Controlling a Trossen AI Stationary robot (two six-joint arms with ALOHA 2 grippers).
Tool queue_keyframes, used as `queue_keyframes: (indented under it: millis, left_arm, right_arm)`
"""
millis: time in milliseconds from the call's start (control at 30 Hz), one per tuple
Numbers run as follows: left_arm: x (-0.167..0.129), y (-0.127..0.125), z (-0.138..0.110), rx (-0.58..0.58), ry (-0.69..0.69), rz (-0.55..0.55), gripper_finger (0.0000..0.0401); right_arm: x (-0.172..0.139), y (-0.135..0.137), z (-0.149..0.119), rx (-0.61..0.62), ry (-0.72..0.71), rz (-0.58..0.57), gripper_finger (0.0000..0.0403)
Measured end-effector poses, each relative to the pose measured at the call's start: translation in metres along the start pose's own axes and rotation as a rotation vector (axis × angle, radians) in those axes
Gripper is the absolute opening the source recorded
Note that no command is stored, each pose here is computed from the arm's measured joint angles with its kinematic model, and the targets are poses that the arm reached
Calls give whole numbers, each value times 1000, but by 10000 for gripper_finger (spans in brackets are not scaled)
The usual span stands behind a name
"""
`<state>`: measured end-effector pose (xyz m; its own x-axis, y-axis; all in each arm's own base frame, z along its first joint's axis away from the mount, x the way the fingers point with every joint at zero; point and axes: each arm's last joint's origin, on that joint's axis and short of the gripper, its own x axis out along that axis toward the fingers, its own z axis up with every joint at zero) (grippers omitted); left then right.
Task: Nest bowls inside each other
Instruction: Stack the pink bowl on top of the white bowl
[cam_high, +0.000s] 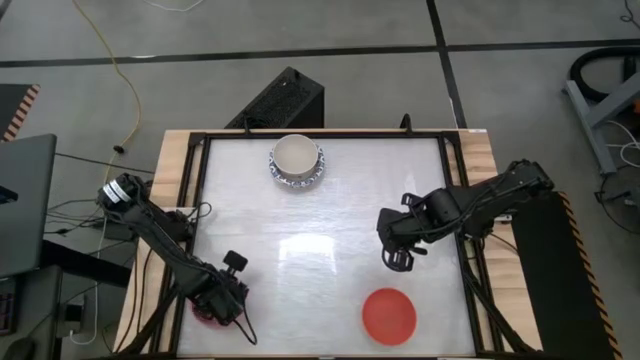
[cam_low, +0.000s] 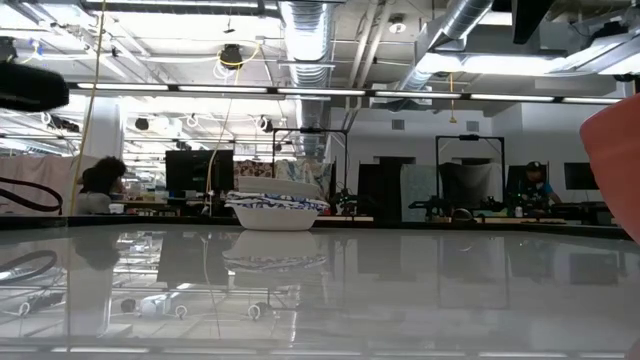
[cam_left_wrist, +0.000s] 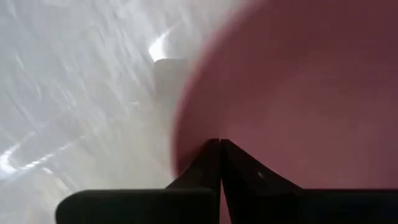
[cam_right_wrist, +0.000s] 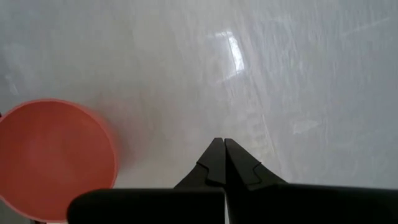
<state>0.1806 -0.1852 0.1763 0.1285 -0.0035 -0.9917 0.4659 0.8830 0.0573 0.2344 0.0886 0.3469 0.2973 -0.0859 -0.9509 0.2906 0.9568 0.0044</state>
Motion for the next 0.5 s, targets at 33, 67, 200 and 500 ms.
queue_keyframes:
  millis: [33, 67, 200, 500]
  left_arm:
    - [3, 2, -2, 13, 8, 13, 0]
    - [7, 4, -5, 20, 17, 33, 0]
    - [15, 13, -12, 28, 46, 96, 0]
    - [-2, 24, -16, -99, -41, 257, 0]
  right_arm:
    - [-1, 0, 0, 0, -2, 1, 9]
    - [-2, -1, -1, 1, -4, 4, 9]
    - [-2, -2, 0, 10, -7, 9, 9]
    - [-1, -8, 4, 27, -4, 0, 9]
